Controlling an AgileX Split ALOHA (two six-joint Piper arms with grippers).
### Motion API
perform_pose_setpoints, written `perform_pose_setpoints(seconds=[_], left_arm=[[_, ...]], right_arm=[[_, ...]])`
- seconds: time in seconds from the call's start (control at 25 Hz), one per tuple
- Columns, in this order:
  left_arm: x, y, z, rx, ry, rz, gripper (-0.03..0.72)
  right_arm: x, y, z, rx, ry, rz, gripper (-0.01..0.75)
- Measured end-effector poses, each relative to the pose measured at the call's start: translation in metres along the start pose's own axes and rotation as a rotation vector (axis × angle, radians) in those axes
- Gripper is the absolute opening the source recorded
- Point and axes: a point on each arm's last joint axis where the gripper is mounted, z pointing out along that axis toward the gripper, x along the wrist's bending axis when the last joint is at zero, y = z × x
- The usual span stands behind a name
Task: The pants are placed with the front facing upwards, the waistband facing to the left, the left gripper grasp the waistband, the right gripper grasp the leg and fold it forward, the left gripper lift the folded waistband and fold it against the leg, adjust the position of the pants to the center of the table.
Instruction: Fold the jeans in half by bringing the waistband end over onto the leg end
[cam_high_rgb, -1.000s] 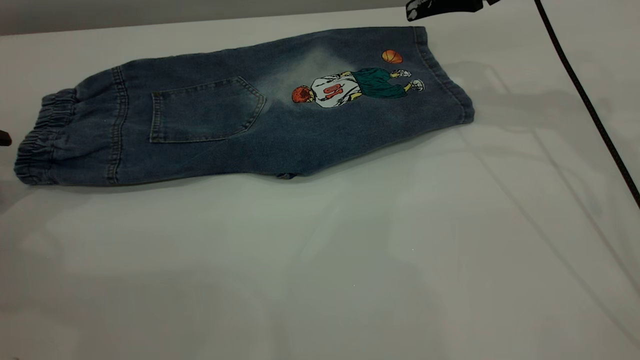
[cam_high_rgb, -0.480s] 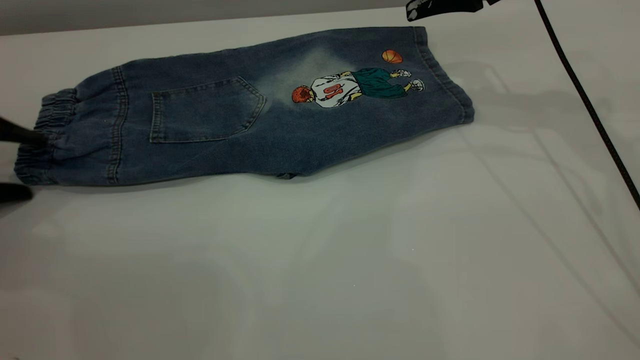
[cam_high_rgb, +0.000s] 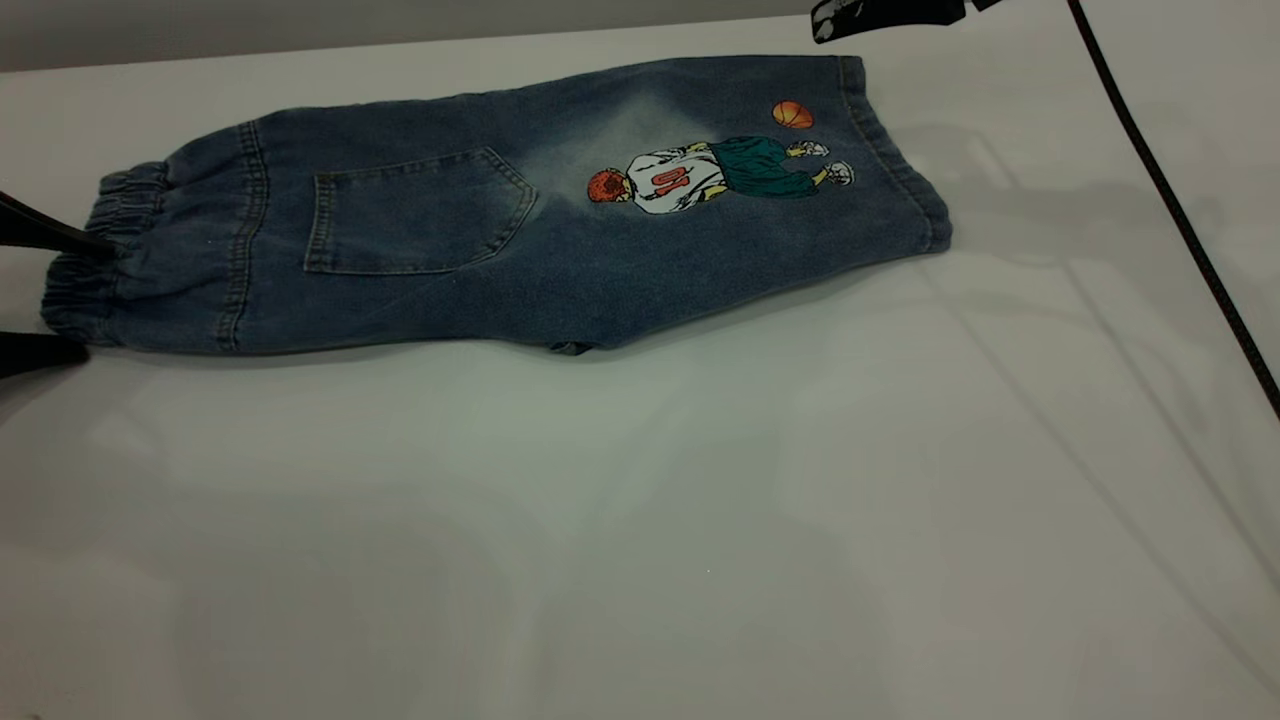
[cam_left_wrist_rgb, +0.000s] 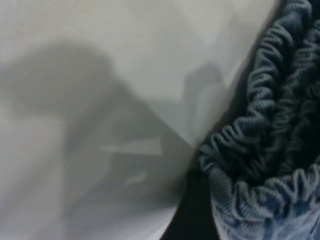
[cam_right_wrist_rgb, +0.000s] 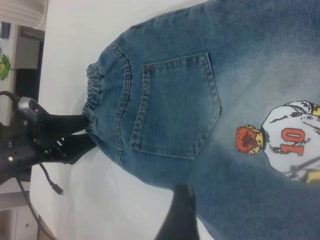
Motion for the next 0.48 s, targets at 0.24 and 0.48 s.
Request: perform_pose_setpoints(seconds=[0.24,0.48], left_arm=[[0.0011,0.0024,0.0033,-0.036,0.019,-0.070,0.493],[0.0034,0.0049,0.0039,-0.070,0.036,-0.120,0.451]], right_arm=[[-0.0040,-0.0029,0.0041,0.020,0.013,0.015,0.573],[-0.0034,-0.0025,0.0040,0.015,0.020,0.021,0.573]])
